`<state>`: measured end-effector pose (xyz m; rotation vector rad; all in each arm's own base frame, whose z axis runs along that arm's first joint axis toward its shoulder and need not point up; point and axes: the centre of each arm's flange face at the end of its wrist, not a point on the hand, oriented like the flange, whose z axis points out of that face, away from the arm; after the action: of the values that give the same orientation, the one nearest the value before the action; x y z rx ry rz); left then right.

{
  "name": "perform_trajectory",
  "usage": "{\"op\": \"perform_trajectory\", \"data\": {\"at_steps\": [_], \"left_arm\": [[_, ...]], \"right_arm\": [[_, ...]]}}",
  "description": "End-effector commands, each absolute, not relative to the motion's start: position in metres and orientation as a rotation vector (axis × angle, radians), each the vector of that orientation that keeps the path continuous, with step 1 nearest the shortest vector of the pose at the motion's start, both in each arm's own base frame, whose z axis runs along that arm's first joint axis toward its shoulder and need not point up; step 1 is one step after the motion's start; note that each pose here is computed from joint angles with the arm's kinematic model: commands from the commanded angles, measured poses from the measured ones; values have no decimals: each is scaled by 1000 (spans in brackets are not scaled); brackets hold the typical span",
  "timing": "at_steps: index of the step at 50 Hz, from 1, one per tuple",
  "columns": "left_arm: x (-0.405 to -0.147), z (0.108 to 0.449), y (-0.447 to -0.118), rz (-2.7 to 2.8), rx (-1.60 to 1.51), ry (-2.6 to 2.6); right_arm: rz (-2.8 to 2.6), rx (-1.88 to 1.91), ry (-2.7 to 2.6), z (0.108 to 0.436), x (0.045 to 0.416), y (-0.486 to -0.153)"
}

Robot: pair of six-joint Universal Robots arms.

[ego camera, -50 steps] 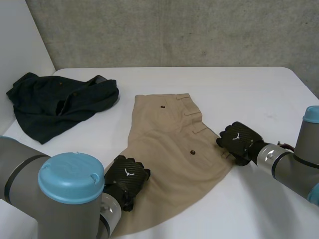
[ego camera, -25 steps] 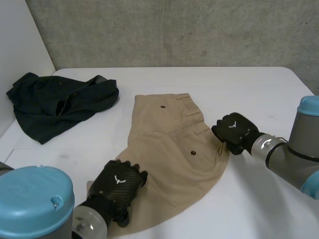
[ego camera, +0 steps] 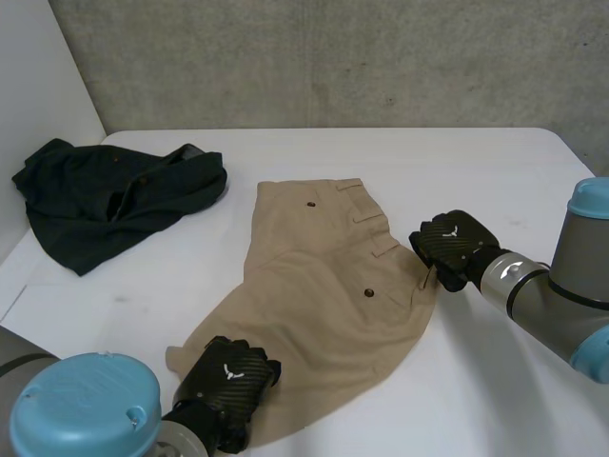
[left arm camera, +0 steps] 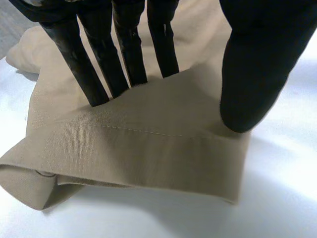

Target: Fold the laundry.

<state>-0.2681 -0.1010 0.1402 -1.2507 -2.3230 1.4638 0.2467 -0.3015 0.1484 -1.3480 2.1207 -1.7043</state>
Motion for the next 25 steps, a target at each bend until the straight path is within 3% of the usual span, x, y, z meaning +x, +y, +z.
{"op": "perform_trajectory", "data": {"at_steps": [1, 8, 14, 18, 25], "left_arm": [[-272, 135, -108, 1498, -1234, -2311], [-275, 149, -117, 1577, -1211, -2281], [-276, 201, -133, 1815, -1132, -2150], [-272, 241, -148, 1967, -1048, -2077], [-268, 323, -150, 2201, -878, -1858]], "right_arm": [[-1691, -1346, 2130, 149, 246, -298], [-1651, -1344, 2156, 151, 243, -294], [-1604, -1356, 2181, 172, 238, -285], [-1607, -1360, 2170, 204, 235, -273], [-1899, -1327, 2012, 299, 231, -253]]}}
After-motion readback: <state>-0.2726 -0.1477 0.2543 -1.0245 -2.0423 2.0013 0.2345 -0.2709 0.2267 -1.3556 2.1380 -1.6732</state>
